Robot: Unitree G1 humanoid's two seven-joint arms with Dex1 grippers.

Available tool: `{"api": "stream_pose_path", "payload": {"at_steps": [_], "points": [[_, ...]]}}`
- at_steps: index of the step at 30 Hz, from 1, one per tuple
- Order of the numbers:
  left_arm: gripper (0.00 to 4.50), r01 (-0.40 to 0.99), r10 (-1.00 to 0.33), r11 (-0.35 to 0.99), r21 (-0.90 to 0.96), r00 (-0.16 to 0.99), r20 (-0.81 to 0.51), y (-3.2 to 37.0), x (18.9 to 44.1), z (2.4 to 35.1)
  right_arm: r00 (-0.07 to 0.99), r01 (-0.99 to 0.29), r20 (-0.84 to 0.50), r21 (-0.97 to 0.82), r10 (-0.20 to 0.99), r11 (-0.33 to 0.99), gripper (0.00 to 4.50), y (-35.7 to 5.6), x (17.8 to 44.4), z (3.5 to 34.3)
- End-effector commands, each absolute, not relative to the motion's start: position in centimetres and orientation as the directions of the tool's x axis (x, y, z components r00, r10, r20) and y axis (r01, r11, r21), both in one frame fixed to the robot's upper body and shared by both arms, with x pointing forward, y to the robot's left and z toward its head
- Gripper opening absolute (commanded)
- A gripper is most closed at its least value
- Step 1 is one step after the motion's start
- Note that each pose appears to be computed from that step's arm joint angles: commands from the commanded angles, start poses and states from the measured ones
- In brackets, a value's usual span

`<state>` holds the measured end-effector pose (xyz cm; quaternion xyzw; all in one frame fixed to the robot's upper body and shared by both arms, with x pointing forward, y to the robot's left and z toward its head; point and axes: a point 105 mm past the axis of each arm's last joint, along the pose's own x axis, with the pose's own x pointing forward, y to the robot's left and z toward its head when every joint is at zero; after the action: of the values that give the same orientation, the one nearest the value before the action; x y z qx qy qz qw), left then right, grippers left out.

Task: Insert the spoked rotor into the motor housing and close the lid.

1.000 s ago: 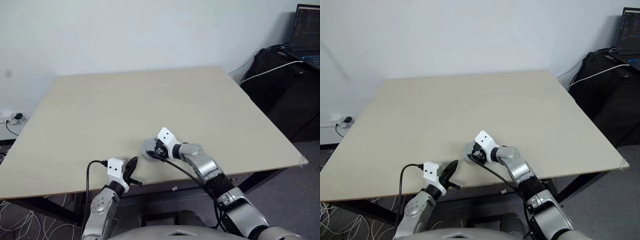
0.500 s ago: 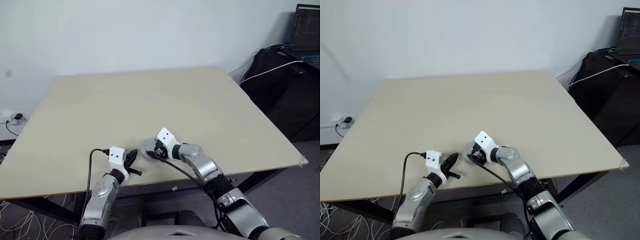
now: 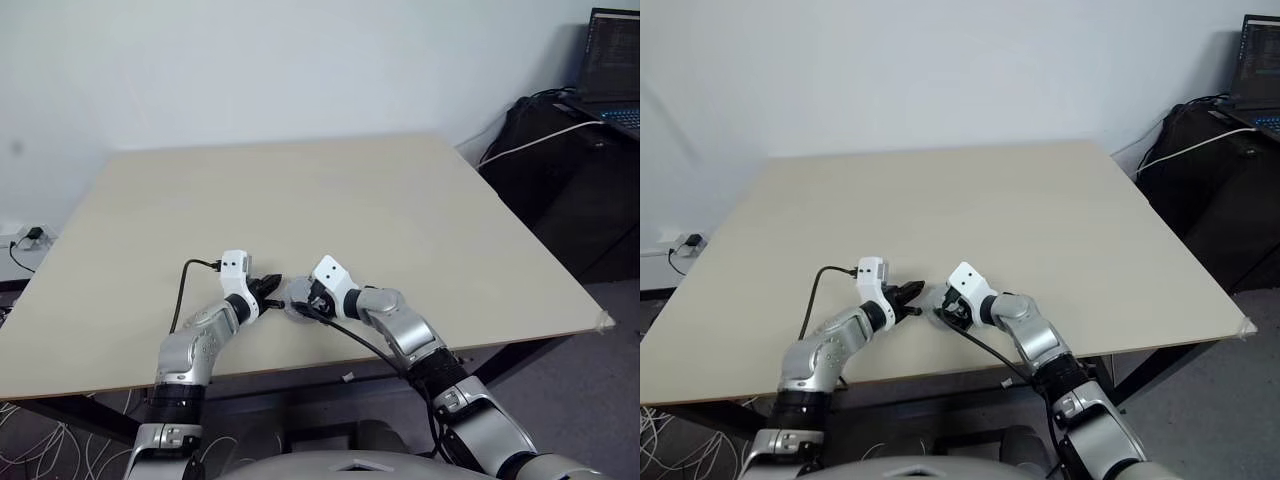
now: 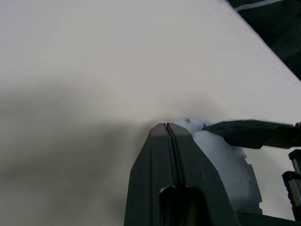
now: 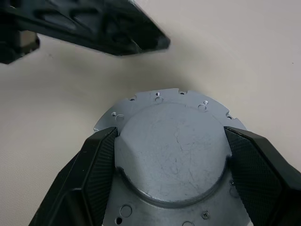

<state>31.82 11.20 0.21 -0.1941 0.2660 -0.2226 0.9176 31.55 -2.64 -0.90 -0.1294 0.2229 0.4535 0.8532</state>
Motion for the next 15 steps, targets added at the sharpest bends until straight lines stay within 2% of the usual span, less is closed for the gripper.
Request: {"api": "stream_pose_path", "payload": {"at_steps": [1, 15], "points": [[0.0, 0.316, -0.535, 0.811, -0.493, 0.741, -0.406, 11.4, 32.4, 0.8, 0.479, -0.802, -0.616, -0.017, 0.626, 0.597, 3.25, -4.9, 30.8, -3.8], [0.0, 0.362, -0.621, 0.77, -0.526, 0.614, -0.487, 9.8, 31.5, -0.5, 0.477, -0.808, -0.614, -0.023, 0.629, 0.589, 3.25, -4.7, 30.9, -3.7]]}}
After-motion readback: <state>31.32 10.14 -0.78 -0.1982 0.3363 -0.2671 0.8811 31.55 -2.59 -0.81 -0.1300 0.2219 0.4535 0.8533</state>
